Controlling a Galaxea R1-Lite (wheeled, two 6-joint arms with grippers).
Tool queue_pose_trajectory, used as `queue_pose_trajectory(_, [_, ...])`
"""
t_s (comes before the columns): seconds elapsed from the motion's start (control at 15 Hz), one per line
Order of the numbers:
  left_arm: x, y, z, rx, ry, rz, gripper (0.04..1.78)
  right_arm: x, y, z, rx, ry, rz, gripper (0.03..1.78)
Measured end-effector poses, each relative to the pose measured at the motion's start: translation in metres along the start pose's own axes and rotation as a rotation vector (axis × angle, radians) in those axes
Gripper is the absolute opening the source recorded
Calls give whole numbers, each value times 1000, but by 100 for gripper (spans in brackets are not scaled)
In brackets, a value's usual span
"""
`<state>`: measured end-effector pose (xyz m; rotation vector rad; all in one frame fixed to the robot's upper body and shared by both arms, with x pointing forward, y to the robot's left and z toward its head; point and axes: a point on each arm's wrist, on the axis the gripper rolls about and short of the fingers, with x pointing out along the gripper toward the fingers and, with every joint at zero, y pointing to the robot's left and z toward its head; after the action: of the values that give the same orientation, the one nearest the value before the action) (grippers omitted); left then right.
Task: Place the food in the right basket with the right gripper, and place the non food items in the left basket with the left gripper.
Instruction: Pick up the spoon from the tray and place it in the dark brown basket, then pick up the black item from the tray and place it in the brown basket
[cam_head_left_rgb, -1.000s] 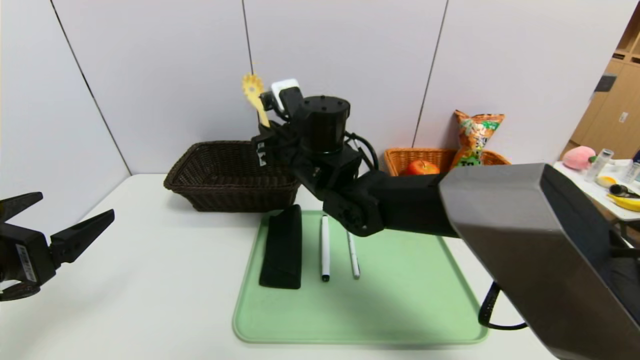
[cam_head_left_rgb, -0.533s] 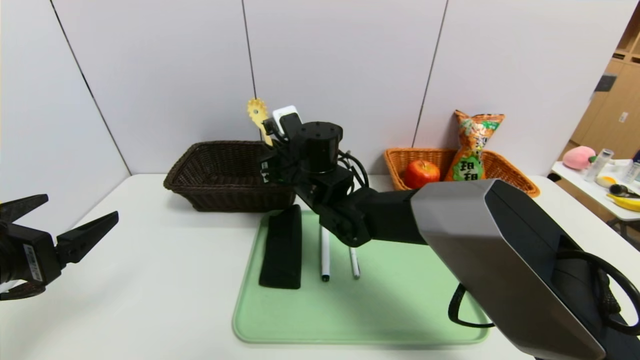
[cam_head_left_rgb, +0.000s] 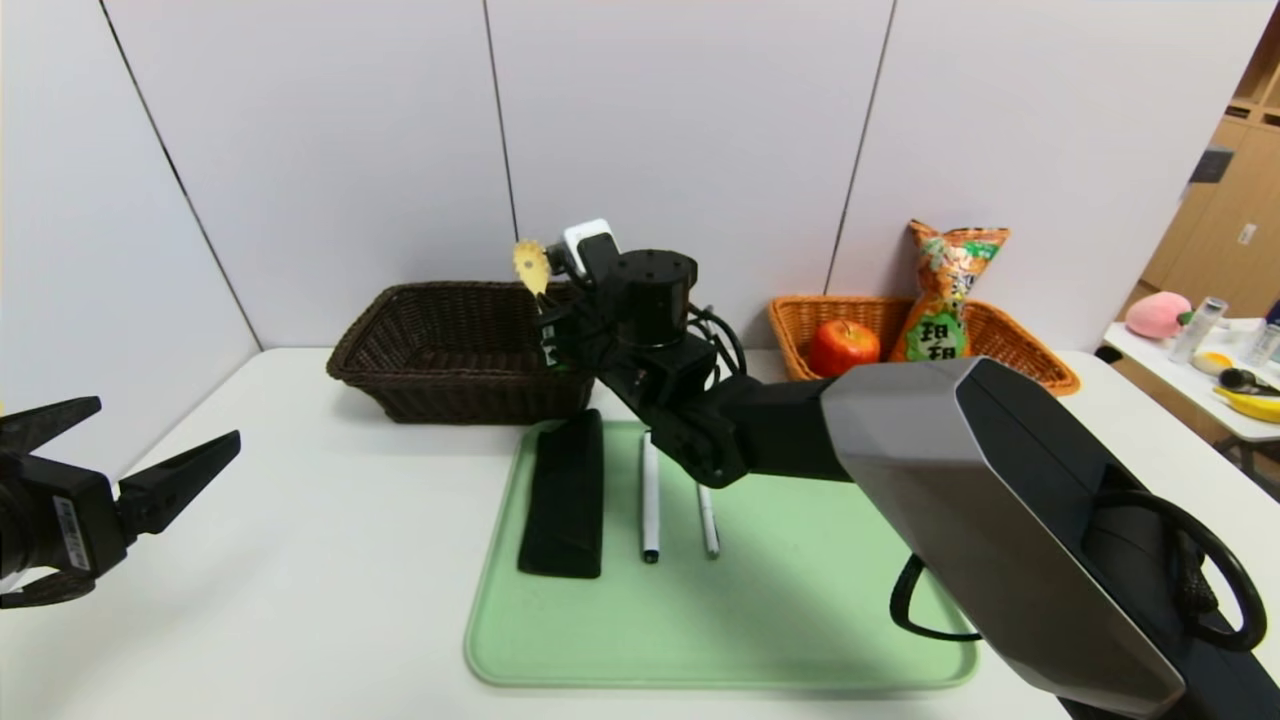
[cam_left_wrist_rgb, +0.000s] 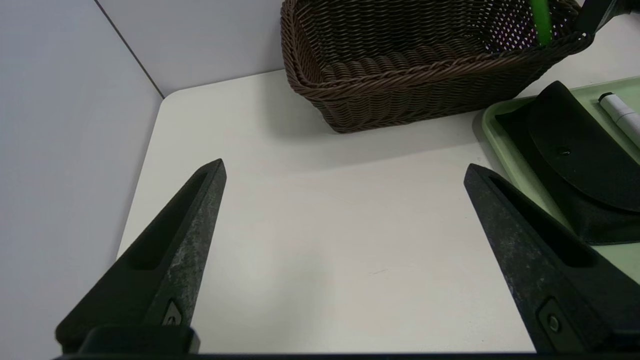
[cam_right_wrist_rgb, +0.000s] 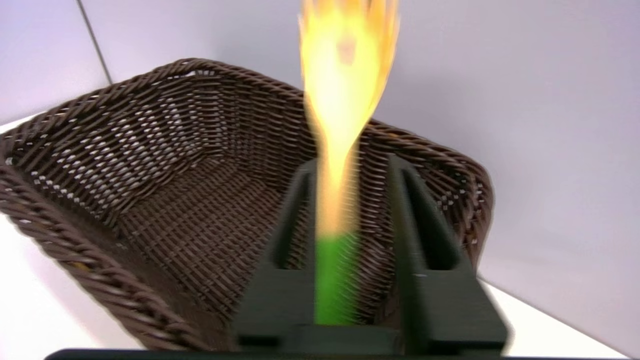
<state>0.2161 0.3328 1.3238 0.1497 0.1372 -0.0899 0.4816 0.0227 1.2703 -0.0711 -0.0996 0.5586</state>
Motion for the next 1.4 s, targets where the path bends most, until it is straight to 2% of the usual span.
queue_pose_trajectory(0.2, [0, 0, 0, -1, 0, 0, 169, 1, 0, 0, 4, -24, 4, 92])
queue_pose_trajectory(0.4, [0, 0, 0, -2, -2, 1, 169, 0, -1, 3, 4, -30, 1, 118])
queue_pose_trajectory(0.53, [-1, 0, 1, -1, -6, 2, 169, -2, -11, 15, -13, -52, -19, 129])
queue_pose_trajectory(0.73, [-2, 0, 3, -2, -14, 4, 169, -11, -48, 55, -86, -111, -99, 142])
queue_pose_trajectory(0.87, [-2, 0, 3, -1, -17, 5, 169, -25, -77, 87, -106, -127, -167, 149])
queue_pose_trajectory(1.0, [-3, 0, 4, 0, -24, 5, 169, -46, -106, 116, -134, -115, -228, 154])
queue_pose_trajectory(1.13, [-4, 1, 6, -1, -31, 6, 169, -74, -147, 142, -195, -106, -321, 158])
queue_pose_trajectory(1.27, [-4, 1, 7, -2, -36, 5, 169, -109, -185, 157, -245, -74, -419, 161])
queue_pose_trajectory(1.4, [-5, 1, 7, -4, -39, 5, 169, -146, -212, 162, -259, -31, -494, 163])
